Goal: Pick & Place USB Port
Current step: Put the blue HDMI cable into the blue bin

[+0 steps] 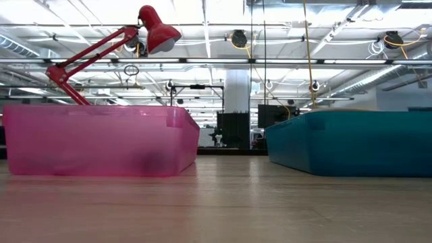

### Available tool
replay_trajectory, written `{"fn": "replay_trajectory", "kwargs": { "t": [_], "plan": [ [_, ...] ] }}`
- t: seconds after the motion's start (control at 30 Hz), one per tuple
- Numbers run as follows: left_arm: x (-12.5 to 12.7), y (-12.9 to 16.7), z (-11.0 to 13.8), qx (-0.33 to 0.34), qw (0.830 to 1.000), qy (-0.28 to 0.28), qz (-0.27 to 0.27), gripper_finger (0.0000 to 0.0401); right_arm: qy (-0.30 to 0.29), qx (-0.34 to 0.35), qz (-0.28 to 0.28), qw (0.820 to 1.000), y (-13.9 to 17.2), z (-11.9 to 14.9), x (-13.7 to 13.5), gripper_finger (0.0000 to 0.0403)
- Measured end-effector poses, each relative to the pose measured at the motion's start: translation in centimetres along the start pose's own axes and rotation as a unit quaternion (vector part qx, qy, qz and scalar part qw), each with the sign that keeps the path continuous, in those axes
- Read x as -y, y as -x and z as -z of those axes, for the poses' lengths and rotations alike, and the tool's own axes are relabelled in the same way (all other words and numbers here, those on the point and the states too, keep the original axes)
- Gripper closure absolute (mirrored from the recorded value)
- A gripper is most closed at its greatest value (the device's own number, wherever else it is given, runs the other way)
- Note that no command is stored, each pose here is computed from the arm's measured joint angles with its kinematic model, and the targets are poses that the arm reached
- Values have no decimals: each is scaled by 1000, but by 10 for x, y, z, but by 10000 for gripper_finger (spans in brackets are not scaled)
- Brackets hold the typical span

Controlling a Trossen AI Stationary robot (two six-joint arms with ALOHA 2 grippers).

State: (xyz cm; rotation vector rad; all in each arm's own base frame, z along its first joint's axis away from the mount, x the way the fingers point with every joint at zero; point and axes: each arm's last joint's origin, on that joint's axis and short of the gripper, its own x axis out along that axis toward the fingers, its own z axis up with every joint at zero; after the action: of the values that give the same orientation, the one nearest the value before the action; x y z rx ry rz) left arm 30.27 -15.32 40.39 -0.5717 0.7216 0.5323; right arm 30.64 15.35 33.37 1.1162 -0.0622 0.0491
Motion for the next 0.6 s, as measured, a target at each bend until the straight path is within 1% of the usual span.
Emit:
{"fn": "replay_trajectory", "kwargs": {
  "t": [0.07,0.13,0.2,0.23,0.33,0.4,0.5,0.57,0.6],
  "plan": [
    [1,0,0,-3,1000,-1,3,353,4,-2,0,1000,0,1,0,366],
    [2,2,2,-3,1000,-7,8,353,15,-4,0,1000,1,2,-1,372],
    [1,14,4,2,1000,-13,25,348,19,1,2,1000,2,4,-2,372],
    [0,22,4,12,999,-12,36,337,19,6,4,1000,3,5,-2,372],
    [-2,56,5,80,994,-1,78,300,16,24,7,1000,7,6,-7,371],
    [-7,88,9,145,983,14,109,287,14,44,13,999,9,7,-9,371],
    [-17,132,15,240,960,37,140,285,5,64,11,998,16,10,-16,372],
    [-25,154,22,281,948,34,146,291,-3,83,39,996,23,11,-18,372],
    [-28,162,24,295,943,36,149,294,2,88,67,994,29,13,-17,372]
  ]
}}
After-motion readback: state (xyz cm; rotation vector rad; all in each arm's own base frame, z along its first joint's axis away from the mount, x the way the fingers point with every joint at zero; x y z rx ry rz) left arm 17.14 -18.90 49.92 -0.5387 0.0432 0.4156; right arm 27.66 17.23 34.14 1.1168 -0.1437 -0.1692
